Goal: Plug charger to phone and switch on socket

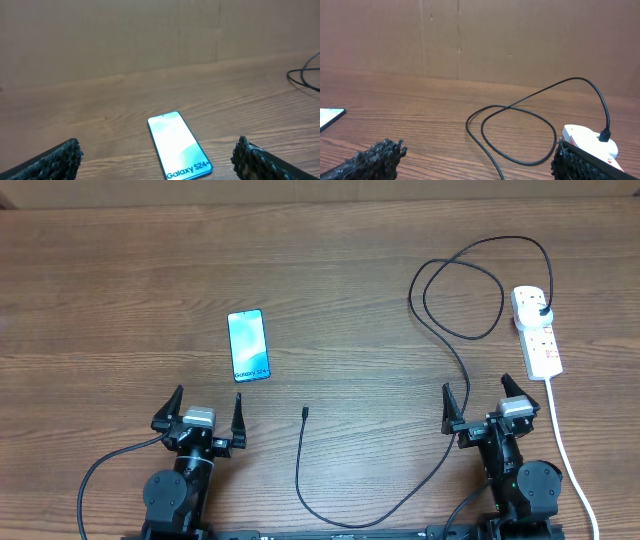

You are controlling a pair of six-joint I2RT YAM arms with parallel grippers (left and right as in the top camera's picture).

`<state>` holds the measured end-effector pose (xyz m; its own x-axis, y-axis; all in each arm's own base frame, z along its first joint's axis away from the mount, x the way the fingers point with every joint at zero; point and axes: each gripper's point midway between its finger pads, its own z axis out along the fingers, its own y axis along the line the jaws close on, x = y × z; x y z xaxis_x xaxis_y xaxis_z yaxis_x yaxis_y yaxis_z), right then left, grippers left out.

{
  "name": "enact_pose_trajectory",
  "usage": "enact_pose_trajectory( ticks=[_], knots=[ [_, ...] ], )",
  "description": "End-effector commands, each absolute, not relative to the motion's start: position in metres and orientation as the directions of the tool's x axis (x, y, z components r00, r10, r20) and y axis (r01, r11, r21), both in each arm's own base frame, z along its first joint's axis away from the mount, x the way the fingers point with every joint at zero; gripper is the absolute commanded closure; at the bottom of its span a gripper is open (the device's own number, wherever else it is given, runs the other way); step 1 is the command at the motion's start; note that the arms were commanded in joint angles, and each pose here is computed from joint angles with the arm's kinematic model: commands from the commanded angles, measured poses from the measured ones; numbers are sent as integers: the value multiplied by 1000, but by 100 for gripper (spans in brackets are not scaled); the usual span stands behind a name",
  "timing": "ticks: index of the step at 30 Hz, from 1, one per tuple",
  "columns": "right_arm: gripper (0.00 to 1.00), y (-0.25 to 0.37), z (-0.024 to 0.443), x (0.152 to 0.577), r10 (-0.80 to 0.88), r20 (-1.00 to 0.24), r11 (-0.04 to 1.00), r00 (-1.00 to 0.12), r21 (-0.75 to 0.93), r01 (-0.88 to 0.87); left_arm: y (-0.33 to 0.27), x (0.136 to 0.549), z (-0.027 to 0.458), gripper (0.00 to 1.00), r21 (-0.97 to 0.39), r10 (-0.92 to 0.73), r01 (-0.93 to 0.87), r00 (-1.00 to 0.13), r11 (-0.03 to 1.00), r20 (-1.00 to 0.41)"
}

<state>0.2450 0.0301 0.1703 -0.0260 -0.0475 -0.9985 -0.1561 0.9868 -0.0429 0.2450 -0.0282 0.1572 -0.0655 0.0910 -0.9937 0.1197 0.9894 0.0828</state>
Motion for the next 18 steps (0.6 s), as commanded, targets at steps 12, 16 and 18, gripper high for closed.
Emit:
enact_pose_trajectory(
  ticks=[12,16,18],
  knots=[
    [0,31,166,246,-53,-998,986,-32,-47,-160,-14,246,159,0,182,184,42,-57,982,-981],
    [0,31,166,246,-52,-998,986,-32,-46,-160,-23,245,171,0,147,148,85,-8,986,-989],
    [0,31,166,246,-52,-998,986,-32,-46,-160,-34,242,175,1,96,100,151,-21,984,-995]
  ],
)
